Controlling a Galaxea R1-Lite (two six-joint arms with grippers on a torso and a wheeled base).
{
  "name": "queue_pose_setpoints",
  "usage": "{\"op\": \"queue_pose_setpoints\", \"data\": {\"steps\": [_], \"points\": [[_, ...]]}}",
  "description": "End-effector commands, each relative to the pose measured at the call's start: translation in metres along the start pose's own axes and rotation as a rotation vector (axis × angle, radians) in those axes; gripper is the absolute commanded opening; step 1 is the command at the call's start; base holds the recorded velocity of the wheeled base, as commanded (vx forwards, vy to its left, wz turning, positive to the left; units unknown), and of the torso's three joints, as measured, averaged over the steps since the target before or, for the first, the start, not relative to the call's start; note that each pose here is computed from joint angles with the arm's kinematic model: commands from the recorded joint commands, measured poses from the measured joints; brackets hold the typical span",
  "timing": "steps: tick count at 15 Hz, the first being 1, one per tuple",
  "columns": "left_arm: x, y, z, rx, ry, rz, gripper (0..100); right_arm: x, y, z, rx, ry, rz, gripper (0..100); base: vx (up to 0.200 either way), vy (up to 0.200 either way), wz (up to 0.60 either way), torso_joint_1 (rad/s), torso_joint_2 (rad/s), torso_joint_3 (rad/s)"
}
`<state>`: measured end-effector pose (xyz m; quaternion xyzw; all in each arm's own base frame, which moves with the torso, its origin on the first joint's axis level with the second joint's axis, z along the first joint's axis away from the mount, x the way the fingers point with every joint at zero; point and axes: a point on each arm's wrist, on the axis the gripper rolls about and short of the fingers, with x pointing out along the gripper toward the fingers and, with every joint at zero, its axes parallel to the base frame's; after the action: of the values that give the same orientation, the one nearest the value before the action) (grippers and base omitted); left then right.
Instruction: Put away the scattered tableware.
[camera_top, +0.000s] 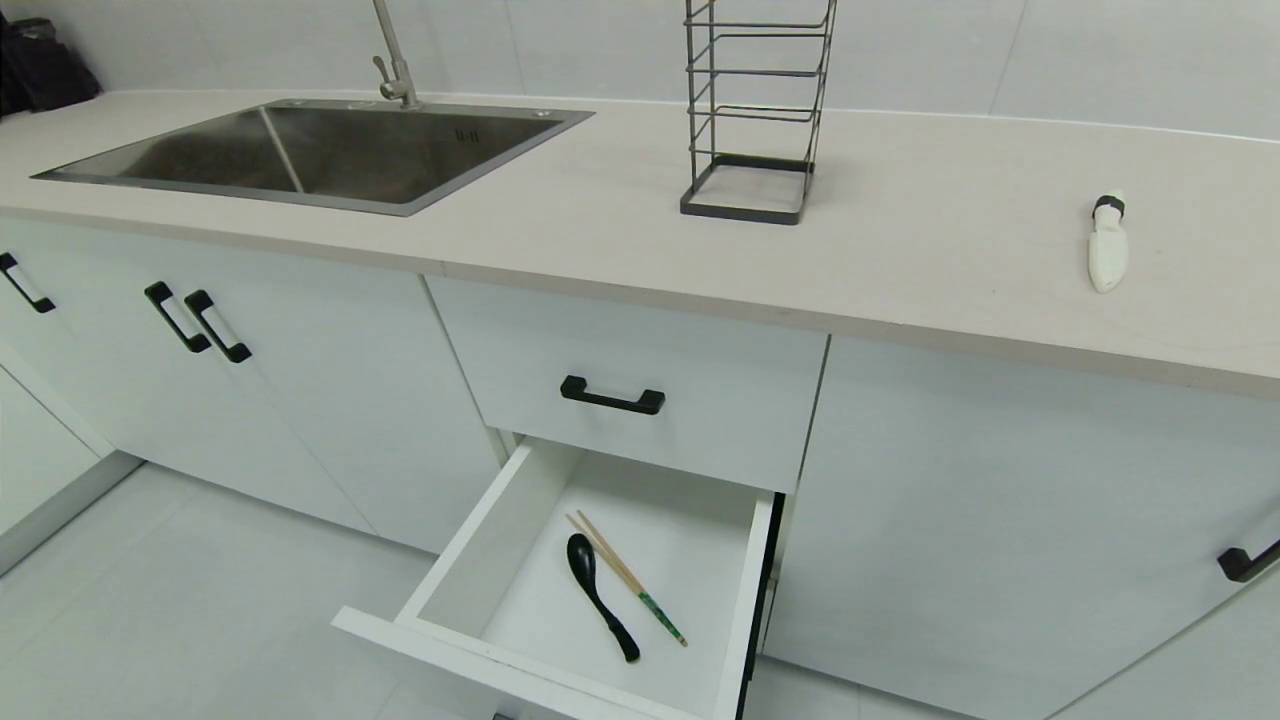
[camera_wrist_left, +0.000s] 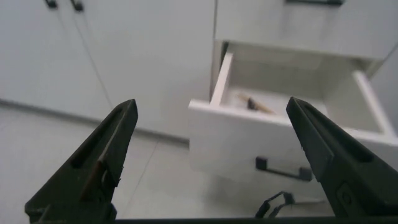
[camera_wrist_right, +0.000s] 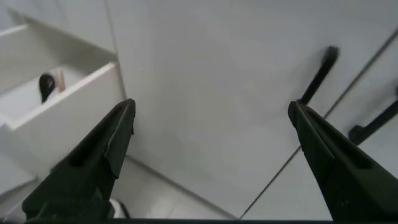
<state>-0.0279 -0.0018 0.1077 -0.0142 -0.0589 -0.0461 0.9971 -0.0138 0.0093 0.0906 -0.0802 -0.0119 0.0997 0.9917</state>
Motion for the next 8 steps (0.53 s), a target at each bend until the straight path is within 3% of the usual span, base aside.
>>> {"op": "queue_pose_setpoints", "data": {"steps": [1,2,4,5,6,8], "points": [[0.023,-0.002,0.082,-0.022,-0.03,-0.096,100,-0.001,0.002,-0.007,0.001,0.047,0.022,100,0.0,0.0,0.0,0.0,0.0,0.0],[0.036,-0.002,0.088,-0.034,0.058,-0.154,100,-0.001,0.003,-0.008,0.003,0.05,0.074,100,0.0,0.0,0.0,0.0,0.0,0.0],[0.06,-0.004,0.074,-0.076,0.349,-0.273,100,-0.004,0.002,-0.008,-0.015,0.012,0.264,100,0.0,0.0,0.0,0.0,0.0,0.0],[0.069,-0.006,0.054,-0.113,0.569,-0.34,100,-0.005,0.0,-0.009,-0.017,0.0,0.23,100,0.0,0.0,0.0,0.0,0.0,0.0],[0.076,-0.008,0.041,-0.128,0.698,-0.387,100,-0.007,0.0,-0.01,0.006,-0.008,0.127,100,0.0,0.0,0.0,0.0,0.0,0.0],[0.095,-0.012,0.028,-0.129,0.853,-0.41,100,-0.01,0.001,-0.011,0.069,-0.039,0.063,100,0.0,0.0,0.0,0.0,0.0,0.0]]}}
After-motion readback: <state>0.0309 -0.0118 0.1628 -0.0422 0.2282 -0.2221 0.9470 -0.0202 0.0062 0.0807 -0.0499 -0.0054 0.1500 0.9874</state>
